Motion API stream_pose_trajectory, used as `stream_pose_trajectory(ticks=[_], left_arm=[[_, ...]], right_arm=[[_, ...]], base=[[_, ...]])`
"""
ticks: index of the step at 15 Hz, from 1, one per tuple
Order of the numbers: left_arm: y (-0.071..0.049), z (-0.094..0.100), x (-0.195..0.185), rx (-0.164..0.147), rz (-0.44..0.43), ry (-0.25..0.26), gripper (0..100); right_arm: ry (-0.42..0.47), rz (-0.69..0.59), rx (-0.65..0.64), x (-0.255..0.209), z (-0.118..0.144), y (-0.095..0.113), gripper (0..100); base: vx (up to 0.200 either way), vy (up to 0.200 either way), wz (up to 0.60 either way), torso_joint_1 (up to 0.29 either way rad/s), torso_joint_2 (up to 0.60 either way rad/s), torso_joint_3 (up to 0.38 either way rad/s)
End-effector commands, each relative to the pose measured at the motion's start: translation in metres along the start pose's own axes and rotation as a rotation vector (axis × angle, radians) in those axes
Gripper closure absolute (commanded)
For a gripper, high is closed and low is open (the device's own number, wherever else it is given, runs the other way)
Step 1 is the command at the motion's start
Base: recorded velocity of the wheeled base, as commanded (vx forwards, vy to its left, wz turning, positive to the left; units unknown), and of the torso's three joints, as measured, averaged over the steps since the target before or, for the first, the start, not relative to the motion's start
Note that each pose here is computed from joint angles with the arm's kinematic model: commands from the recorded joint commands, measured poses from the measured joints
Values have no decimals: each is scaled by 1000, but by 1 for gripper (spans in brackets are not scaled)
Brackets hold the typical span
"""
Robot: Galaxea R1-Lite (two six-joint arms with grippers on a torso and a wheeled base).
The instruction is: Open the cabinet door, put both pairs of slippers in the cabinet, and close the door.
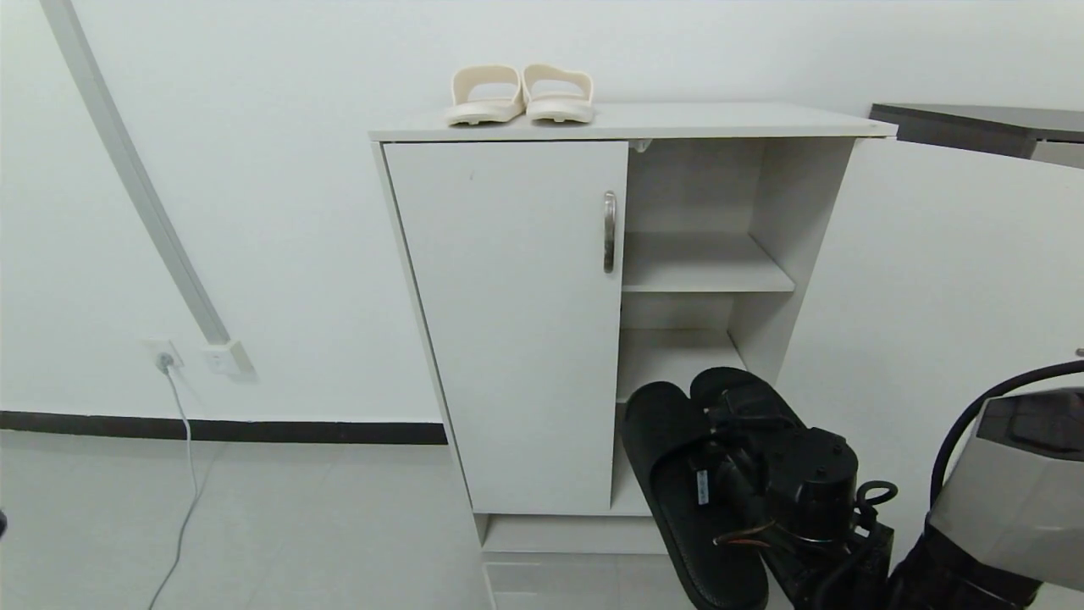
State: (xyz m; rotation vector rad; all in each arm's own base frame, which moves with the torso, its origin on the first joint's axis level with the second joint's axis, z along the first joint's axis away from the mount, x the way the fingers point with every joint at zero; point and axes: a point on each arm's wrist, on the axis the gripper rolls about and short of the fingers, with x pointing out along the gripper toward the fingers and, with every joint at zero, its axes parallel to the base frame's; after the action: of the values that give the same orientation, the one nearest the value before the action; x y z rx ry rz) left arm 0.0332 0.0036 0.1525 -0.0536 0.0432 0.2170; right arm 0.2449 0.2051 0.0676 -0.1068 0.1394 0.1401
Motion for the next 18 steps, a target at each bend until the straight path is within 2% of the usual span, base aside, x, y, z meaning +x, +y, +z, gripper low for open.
stream_pose_trajectory(ticks=[1,2,3,5,7,10,11,12,15,16,18], left_arm=[[9,-35,-22,9,32,-53,100],[10,-41,-23,19,26,-54,100],[12,-51,-33,34,-21,-57,100],[14,-72,-47,109,-167,-49,100],[10,-79,-52,138,-307,-54,100],[10,-79,-52,134,-318,-50,100],[10,-79,-52,123,-317,-48,100],[10,-79,-52,97,-317,-44,100],[10,-79,-52,91,-314,-43,100],[10,-79,-52,89,-314,-44,100],[10,-79,-52,89,-314,-43,100]], right_arm=[[2,2,-1,0,-1,0,100],[3,2,-2,0,-1,0,100],[3,2,-2,0,-1,0,100],[5,7,-3,-1,-3,1,100],[15,8,-10,-3,-5,1,100],[23,8,-14,-2,-8,1,100],[25,8,-15,-1,-10,2,100],[29,8,-18,1,-14,3,100],[24,11,-15,6,-17,9,100],[2,11,4,16,-14,17,100],[-26,-65,74,33,0,26,100]], base=[[0,0,0,0,0,0],[0,0,0,0,0,0],[0,0,0,0,0,0],[0,0,0,0,0,0],[0,0,0,0,0,0],[0,0,0,0,0,0],[0,0,0,0,0,0],[0,0,0,0,0,0],[0,0,0,0,0,0],[0,0,0,0,0,0],[0,0,0,0,0,0]])
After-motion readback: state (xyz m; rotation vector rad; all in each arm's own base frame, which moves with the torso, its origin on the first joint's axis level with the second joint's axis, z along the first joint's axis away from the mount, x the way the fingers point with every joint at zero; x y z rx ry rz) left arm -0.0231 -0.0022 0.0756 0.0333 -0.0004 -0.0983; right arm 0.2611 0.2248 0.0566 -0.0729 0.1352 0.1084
